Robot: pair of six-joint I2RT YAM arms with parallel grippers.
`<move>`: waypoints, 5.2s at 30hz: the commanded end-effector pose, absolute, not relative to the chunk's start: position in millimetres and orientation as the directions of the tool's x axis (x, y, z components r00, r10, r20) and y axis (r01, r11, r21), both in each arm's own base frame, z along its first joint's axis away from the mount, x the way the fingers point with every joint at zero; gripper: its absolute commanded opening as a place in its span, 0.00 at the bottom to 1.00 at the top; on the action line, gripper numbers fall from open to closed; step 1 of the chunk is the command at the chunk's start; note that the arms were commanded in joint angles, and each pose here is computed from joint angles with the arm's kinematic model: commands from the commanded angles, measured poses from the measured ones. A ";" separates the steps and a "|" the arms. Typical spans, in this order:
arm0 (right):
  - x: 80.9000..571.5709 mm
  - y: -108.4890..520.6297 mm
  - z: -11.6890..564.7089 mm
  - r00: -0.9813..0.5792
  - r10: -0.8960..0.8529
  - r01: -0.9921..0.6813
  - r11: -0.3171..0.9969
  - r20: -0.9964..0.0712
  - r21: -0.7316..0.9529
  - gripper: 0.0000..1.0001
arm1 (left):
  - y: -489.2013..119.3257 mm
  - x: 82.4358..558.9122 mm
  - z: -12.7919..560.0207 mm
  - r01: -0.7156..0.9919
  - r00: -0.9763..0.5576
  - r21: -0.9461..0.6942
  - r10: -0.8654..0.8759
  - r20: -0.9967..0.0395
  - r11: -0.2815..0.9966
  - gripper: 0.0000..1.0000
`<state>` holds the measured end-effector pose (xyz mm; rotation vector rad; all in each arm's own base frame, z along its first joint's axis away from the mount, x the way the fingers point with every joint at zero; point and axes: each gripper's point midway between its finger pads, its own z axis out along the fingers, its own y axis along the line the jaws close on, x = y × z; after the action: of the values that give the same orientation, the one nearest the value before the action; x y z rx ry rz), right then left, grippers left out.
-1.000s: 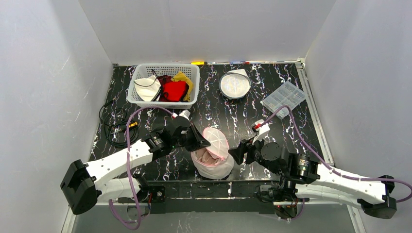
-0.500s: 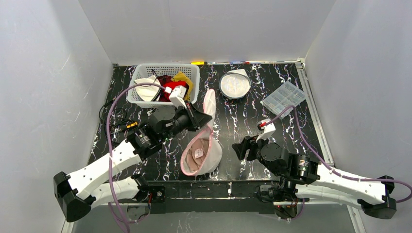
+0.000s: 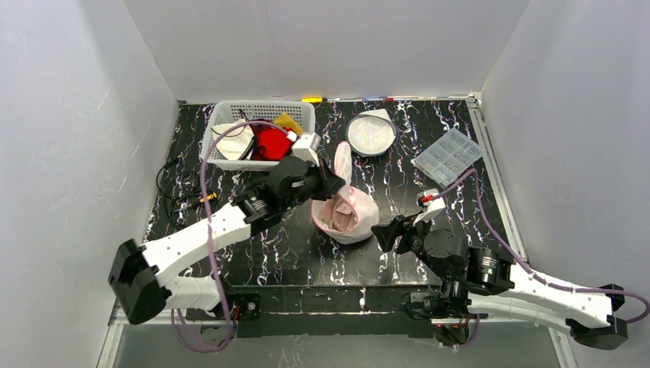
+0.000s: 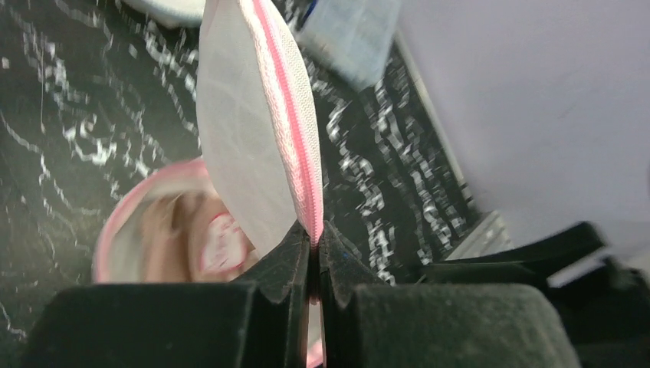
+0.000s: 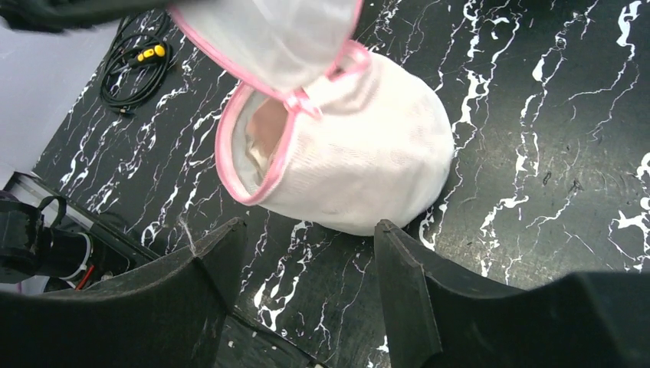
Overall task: Unzip the laundry bag and remove the bra
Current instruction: Open the laundry bag at the center of the board.
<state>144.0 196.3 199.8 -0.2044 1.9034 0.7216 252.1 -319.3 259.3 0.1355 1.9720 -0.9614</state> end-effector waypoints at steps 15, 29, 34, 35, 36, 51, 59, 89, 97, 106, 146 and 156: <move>158.8 133.8 231.3 -0.344 0.461 -0.240 0.799 -0.818 0.551 0.85 | -374.1 228.8 240.8 0.685 -0.368 -0.155 0.154 -0.917 0.712 0.05; 162.6 127.4 280.9 -0.313 0.670 -0.169 0.658 -0.673 0.734 0.99 | -413.0 199.0 205.6 0.737 -0.064 0.277 0.472 -0.880 0.616 0.00; 172.6 125.6 267.6 -0.303 0.595 -0.042 0.772 -0.744 0.634 0.98 | -415.0 191.6 207.2 0.734 -0.049 0.284 0.465 -0.884 0.616 0.00; 174.4 127.8 265.8 -0.300 0.581 -0.034 0.786 -0.757 0.617 0.98 | -415.2 190.4 207.9 0.737 -0.049 0.280 0.461 -0.886 0.616 0.00; 175.6 128.9 266.1 -0.295 0.578 -0.032 0.790 -0.760 0.613 0.97 | -416.0 188.6 207.9 0.740 -0.049 0.276 0.458 -0.887 0.614 0.00; 183.2 160.1 284.8 -0.258 0.668 -0.110 0.697 -0.698 0.708 0.96 | -427.6 157.1 211.7 0.800 -0.175 0.026 0.275 -0.945 0.599 0.00; 185.6 173.2 285.3 -0.285 0.647 -0.082 0.719 -0.708 0.690 0.96 | -432.1 143.7 220.2 0.824 -0.223 -0.085 0.183 -0.957 0.560 0.00; 200.8 176.6 236.3 -0.405 0.452 -0.067 0.853 -0.795 0.518 0.11 | -377.9 161.2 227.2 0.701 -0.247 -0.098 0.112 -0.962 0.706 0.61; 187.3 174.9 223.5 -0.442 0.322 -0.186 0.880 -0.837 0.437 0.01 | -307.3 196.9 209.8 0.572 -0.373 -0.013 0.245 -0.895 0.820 0.75; 179.3 170.6 215.9 -0.449 0.200 -0.269 0.899 -0.871 0.345 0.01 | -277.8 235.7 171.8 0.567 -0.534 -0.058 0.314 -0.785 0.822 0.77; 235.1 157.7 266.9 -0.210 0.093 -0.067 0.992 -0.973 0.110 0.01 | -206.4 243.7 182.2 0.158 -0.624 -0.371 -0.198 -0.756 0.915 0.00; 219.4 123.9 227.5 -0.295 0.075 0.015 0.997 -0.953 0.074 0.01 | -220.2 236.6 155.0 0.147 -0.669 -0.459 -0.254 -0.699 0.876 0.00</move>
<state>225.9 147.0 251.4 0.0071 1.8232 0.1391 237.8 -214.8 156.2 -0.0359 2.2392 -0.5568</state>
